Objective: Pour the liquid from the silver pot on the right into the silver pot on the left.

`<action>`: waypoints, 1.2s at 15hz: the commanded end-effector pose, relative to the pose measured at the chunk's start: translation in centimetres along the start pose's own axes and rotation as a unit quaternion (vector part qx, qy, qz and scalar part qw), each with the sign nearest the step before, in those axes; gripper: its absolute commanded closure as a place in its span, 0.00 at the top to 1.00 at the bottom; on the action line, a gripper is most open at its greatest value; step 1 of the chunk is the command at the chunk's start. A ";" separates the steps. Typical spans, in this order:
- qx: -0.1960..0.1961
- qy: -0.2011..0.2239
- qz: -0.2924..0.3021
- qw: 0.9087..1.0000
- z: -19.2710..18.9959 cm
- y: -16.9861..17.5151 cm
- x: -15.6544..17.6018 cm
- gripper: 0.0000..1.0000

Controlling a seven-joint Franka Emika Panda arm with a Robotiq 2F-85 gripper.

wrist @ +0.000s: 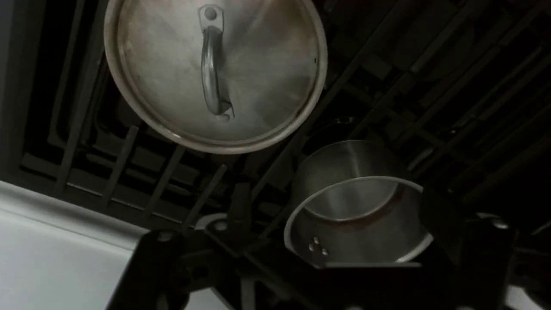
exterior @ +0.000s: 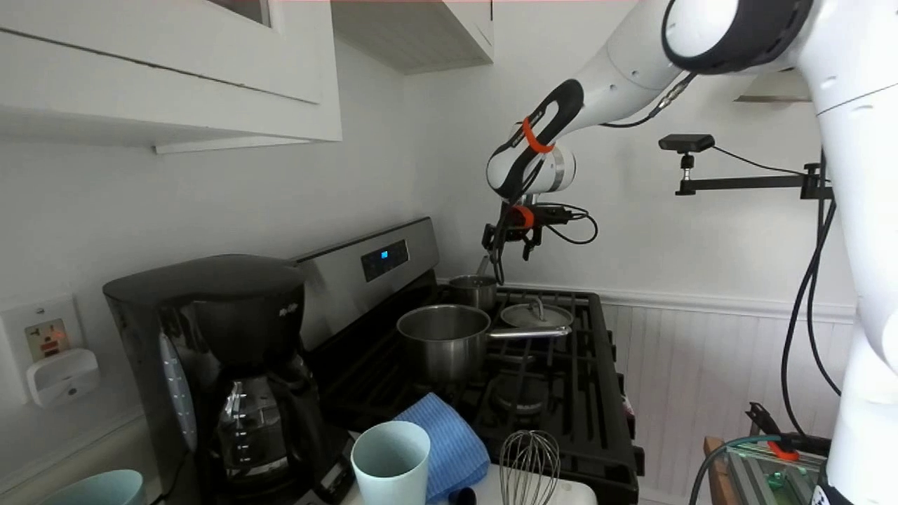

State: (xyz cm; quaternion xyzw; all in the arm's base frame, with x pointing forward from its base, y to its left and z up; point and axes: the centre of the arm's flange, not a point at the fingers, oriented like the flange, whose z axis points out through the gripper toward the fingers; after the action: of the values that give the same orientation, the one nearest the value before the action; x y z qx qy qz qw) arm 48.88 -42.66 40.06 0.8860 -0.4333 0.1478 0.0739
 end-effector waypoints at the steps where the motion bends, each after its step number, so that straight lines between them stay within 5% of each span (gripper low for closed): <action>1: -0.009 0.002 -0.021 1.000 4.0 0.4 4.8 1.00; 11: 0.030 0.009 0.064 0.997 9.5 2.5 10.2 1.00; 18: 0.043 -0.040 0.118 0.991 11.8 2.1 11.3 1.00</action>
State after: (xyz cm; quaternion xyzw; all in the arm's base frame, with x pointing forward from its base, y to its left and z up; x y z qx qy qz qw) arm 54.11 -53.41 32.68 0.8484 -0.5083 0.1460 0.0234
